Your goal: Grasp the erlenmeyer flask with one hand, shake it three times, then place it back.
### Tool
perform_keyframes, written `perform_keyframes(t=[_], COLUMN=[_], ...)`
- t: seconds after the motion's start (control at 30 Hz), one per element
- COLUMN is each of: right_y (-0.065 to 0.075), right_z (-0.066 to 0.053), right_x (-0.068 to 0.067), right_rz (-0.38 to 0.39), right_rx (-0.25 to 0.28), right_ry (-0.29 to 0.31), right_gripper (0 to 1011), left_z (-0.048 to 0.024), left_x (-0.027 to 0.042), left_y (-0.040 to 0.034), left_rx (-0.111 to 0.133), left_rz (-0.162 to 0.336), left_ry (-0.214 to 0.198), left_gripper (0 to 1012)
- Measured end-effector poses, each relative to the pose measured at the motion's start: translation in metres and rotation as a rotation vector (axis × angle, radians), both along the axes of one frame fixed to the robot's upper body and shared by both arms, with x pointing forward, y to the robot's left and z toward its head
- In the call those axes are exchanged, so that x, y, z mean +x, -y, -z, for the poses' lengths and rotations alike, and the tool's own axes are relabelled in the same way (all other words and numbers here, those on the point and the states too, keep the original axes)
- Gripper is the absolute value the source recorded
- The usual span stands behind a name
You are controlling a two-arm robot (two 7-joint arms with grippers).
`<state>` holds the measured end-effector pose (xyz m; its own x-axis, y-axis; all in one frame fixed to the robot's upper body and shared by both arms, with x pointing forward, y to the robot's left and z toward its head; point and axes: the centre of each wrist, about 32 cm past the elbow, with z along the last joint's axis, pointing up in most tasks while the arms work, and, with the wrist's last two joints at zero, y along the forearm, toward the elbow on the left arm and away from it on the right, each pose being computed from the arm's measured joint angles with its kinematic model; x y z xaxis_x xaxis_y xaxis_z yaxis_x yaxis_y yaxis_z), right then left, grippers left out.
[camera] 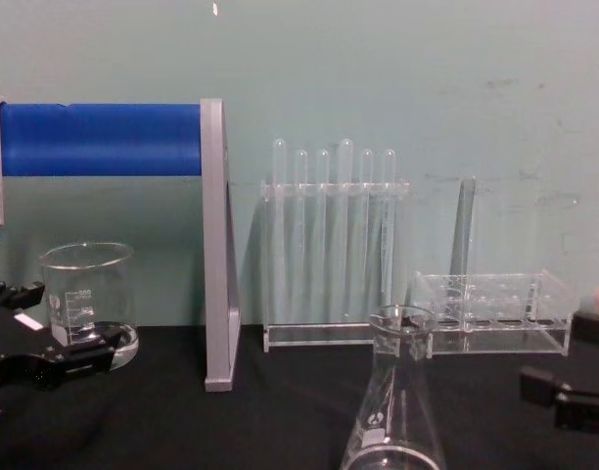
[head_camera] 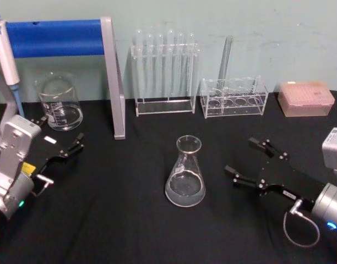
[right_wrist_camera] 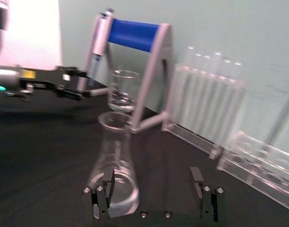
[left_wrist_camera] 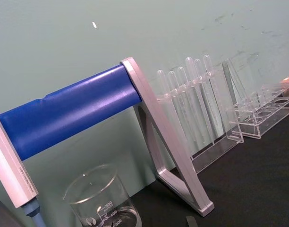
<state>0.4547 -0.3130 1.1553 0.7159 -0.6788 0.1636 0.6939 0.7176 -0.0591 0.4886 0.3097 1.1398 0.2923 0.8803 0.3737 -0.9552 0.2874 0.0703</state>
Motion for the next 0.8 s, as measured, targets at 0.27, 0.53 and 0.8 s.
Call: perform_keyframes(t=[0.27, 0.53, 0.8], right_y=[-0.009, -0.018, -0.028], right_z=[0.000, 0.002, 0.003], right_x=[0.007, 0.020, 0.034], right_rz=[-0.099, -0.153, -0.182], right_rx=[0.043, 0.081, 0.086], right_ry=[-0.028, -0.075, -0.086], right_gripper=[1000, 1000, 1000], left_z=[0.0000, 0.0000, 0.0000], left_x=[0.0000, 0.0000, 0.0000], left_y=[0.0000, 0.0000, 0.0000], left_rx=[0.000, 0.000, 0.000], left_rz=[0.000, 0.000, 0.000], left_ry=[0.000, 0.000, 0.000], left_gripper=[1001, 1001, 1001])
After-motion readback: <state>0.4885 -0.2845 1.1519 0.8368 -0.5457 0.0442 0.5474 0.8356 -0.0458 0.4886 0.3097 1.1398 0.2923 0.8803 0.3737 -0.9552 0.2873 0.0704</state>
